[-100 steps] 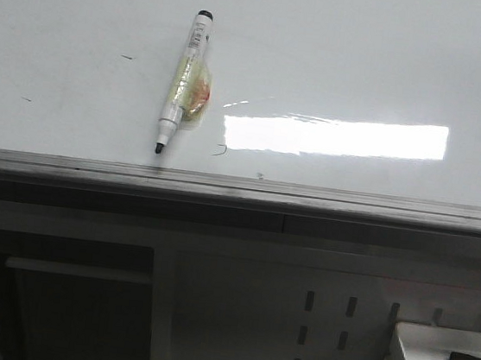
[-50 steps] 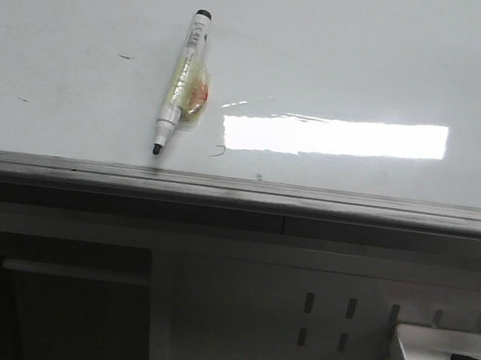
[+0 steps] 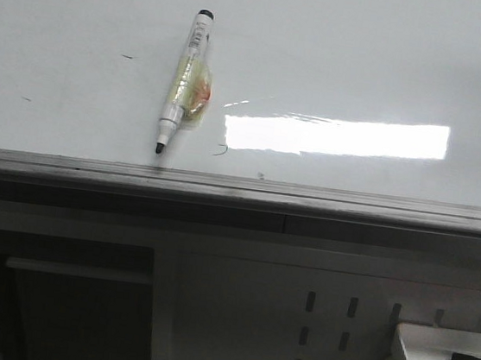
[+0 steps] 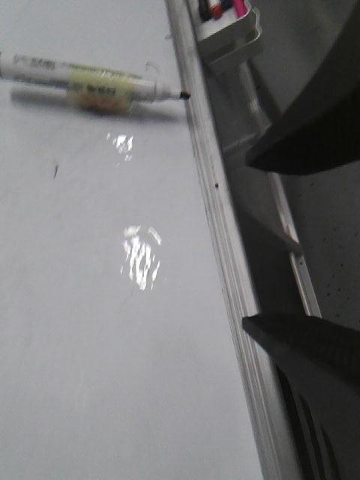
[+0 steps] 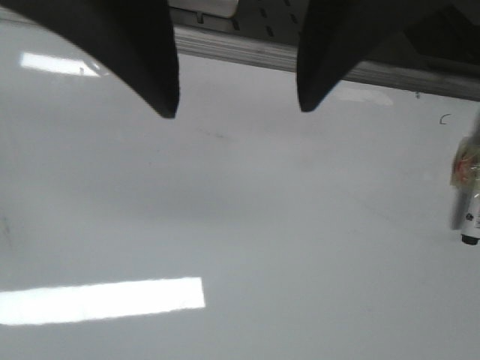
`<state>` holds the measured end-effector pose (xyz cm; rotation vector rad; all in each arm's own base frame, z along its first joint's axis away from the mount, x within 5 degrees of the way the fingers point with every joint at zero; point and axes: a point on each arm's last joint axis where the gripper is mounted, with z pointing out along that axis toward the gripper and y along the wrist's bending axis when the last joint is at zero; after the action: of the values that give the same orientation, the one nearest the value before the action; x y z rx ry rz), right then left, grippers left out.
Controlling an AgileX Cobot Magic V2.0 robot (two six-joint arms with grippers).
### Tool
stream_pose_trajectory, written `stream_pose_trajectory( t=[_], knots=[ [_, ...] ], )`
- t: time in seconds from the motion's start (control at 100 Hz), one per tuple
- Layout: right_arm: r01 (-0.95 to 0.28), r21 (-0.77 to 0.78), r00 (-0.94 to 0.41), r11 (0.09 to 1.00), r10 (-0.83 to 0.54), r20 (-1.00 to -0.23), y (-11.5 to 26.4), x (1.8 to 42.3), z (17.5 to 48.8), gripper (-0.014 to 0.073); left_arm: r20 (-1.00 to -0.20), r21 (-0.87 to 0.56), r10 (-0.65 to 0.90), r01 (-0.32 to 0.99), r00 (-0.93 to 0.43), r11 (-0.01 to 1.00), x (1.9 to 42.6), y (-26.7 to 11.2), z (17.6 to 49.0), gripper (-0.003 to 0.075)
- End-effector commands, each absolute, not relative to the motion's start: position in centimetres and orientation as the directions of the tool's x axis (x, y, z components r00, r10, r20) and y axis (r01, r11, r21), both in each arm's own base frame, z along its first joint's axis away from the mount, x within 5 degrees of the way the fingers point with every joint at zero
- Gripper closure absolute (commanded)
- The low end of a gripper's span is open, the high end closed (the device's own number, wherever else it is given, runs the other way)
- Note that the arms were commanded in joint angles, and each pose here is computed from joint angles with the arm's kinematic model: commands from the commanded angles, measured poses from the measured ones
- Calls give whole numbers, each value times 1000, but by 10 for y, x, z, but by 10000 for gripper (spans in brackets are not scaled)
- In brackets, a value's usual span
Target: Write number 4 on whiteboard
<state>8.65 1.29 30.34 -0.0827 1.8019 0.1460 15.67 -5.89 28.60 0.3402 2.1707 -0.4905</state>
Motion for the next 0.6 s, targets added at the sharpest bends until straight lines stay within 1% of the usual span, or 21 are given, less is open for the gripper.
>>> stream_pose_trajectory(
  t=[0.0,0.08,0.2,0.36,0.46,0.59],
  knots=[
    [-164,43,-140,985,20,-990,15,89,322,251,-827,-241,74,472,-557,848,170,-76,300,321],
    [-203,43,-150,978,13,-989,19,89,322,251,-828,-232,112,518,-549,823,180,-96,297,321],
    [-250,43,-180,967,-2,-984,25,93,319,251,-853,-199,138,558,-503,806,192,-124,293,321],
    [-264,44,-203,964,-11,-979,27,97,316,250,-867,-168,173,601,-468,782,202,-158,285,321],
    [-264,44,-205,964,-12,-979,28,99,316,250,-868,-169,166,593,-468,787,211,-171,280,321],
    [-264,44,-204,964,-11,-979,28,99,316,251,-856,-200,124,541,-503,817,225,-178,270,321]
  ],
)
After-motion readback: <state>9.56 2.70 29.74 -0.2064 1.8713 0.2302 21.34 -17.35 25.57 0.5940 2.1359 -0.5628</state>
